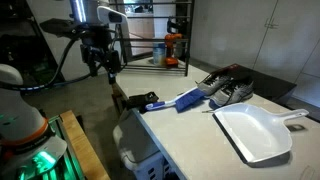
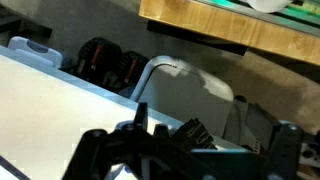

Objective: Put the glove on the bottom shelf of the black rack.

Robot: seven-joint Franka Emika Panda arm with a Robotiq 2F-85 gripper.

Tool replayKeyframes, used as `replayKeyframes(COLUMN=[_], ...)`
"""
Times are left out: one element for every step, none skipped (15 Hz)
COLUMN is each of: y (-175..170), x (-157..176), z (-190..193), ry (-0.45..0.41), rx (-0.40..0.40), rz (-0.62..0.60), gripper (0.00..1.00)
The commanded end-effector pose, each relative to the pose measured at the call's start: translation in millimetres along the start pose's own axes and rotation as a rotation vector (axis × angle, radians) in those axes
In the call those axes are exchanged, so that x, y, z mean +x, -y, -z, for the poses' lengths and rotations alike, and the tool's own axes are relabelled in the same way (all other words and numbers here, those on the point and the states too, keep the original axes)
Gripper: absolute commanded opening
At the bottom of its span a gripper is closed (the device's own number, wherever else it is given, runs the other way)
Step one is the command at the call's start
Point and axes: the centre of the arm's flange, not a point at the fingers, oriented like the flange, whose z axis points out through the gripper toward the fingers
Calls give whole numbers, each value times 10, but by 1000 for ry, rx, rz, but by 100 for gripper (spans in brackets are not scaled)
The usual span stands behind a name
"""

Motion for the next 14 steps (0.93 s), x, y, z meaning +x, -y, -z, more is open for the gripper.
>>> replayKeyframes(y=[0,0,0,0,0,0,0,0,-61,-70,-117,-151,-202,-240], x=[0,0,0,0,0,0,0,0,97,163,255,339,413,471], z=[0,0,0,0,0,0,0,0,16,20,9,0,-48,-98], ry=[0,0,0,0,0,0,0,0,-47,-63,-94,-122,-145,-156], rx=[0,0,0,0,0,0,0,0,24,72,105,159,182,210], rz=[0,0,0,0,0,0,0,0,-23,-64,-78,-117,-167,-206], gripper=[100,100,100,100,100,100,100,100,100,100,100,100,100,100])
